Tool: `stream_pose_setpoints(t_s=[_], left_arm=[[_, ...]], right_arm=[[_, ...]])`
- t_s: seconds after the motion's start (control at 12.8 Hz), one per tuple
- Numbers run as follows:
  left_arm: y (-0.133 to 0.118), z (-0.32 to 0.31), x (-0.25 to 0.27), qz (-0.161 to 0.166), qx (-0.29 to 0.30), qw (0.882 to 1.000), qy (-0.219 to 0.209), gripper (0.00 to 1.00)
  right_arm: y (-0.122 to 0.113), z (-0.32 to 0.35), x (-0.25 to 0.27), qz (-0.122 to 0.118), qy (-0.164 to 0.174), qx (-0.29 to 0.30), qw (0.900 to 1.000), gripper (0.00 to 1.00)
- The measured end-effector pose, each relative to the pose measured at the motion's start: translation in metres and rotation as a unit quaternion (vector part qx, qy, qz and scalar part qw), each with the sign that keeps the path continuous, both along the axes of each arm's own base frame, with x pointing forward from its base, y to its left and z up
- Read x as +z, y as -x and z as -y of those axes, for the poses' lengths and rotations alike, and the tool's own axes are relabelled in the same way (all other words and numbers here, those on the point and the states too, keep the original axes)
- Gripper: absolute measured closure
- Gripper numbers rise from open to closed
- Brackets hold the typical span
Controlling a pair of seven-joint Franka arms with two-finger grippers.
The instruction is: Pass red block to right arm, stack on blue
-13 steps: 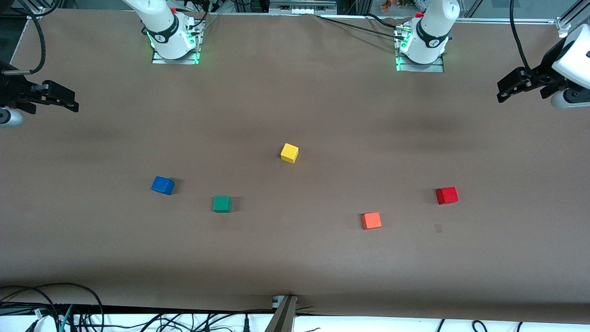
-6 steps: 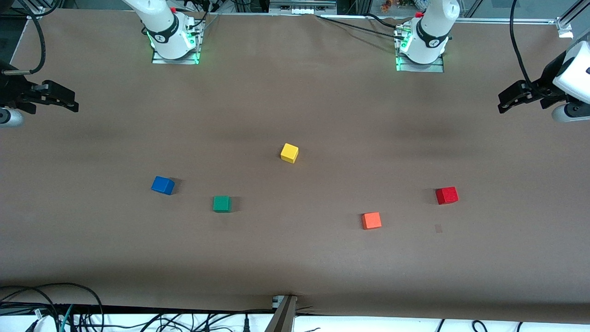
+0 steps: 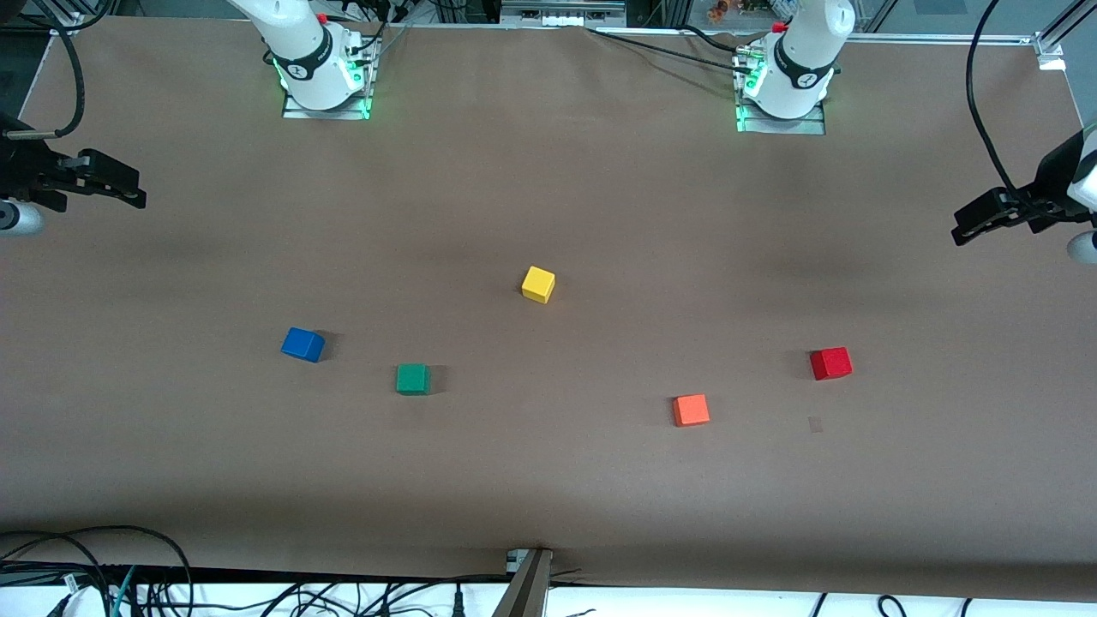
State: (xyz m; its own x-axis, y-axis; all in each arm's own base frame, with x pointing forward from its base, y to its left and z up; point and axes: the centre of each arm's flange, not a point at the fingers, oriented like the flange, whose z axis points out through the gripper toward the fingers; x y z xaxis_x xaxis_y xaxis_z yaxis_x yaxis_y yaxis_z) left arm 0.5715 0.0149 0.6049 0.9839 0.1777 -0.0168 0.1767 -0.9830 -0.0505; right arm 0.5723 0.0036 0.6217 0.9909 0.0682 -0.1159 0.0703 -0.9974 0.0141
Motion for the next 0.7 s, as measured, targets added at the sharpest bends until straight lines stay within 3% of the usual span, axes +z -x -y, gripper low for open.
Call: stream_pose_setpoints(t_s=[0.47,0.7], left_arm=[[0.009,0.001,0.018,0.013,0.001,1.000,0.006,0.00],[0.013,0.000,0.019,0.003,0.007,1.000,0.028,0.00]], right_arm=[[0.000,0.000,0.000,0.000,0.000,0.000,1.000,0.00],[0.000,0.000,0.000,0.000,0.000,0.000,1.000,0.00]])
